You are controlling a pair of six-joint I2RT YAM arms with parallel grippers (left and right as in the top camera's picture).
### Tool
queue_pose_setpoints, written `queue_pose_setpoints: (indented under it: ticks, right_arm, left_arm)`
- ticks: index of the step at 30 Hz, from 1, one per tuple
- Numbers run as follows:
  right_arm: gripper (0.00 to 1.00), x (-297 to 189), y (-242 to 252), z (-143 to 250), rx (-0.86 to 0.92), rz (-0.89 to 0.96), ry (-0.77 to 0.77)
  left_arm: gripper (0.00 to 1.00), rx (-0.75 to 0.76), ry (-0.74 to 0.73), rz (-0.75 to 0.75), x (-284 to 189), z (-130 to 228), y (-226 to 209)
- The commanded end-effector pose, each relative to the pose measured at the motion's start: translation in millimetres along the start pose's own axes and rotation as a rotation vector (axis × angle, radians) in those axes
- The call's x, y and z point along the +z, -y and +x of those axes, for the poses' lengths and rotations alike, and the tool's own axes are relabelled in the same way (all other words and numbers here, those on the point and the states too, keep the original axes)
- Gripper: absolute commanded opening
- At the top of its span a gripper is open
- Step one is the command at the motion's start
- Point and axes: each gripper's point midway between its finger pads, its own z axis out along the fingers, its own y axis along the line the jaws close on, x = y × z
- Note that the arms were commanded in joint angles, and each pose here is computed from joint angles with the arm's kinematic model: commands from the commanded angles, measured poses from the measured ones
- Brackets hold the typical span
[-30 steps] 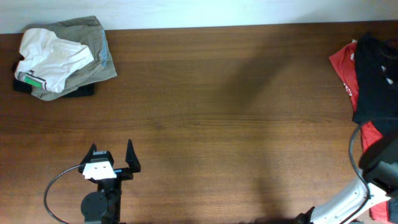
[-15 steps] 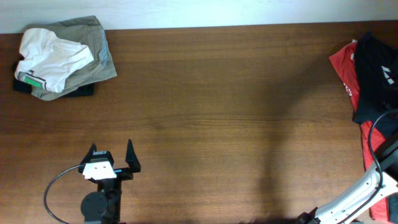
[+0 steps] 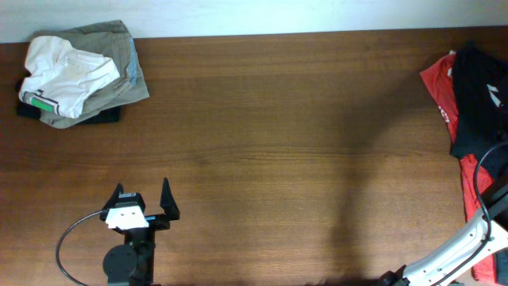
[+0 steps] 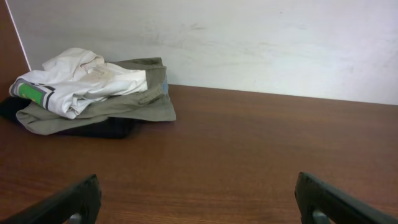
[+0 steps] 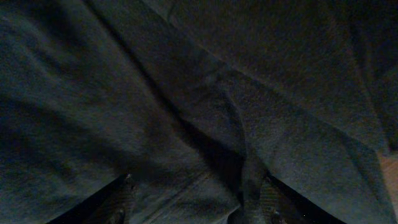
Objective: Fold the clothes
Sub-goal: 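Reach the right gripper to the dark green shirt on the right pile and grasp it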
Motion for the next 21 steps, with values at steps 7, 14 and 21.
queue_pose_setpoints:
  ticks: [7,14,21]
  right_arm:
    - [0.64,23,-12,8,-0.023,-0.075,-0.029]
    - [0.47,19,-11,3,-0.020,-0.069,-0.014]
    - [0.04,14,-9,-3,0.019,-0.069,0.000]
  left_arm:
    - [0.99,0.016,-0.001,-0.007,0,1,-2]
    - [0.99,0.016,-0.001,-0.007,0,1,-2]
    - [0.99,0.016,-0.001,-0.007,0,1,-2]
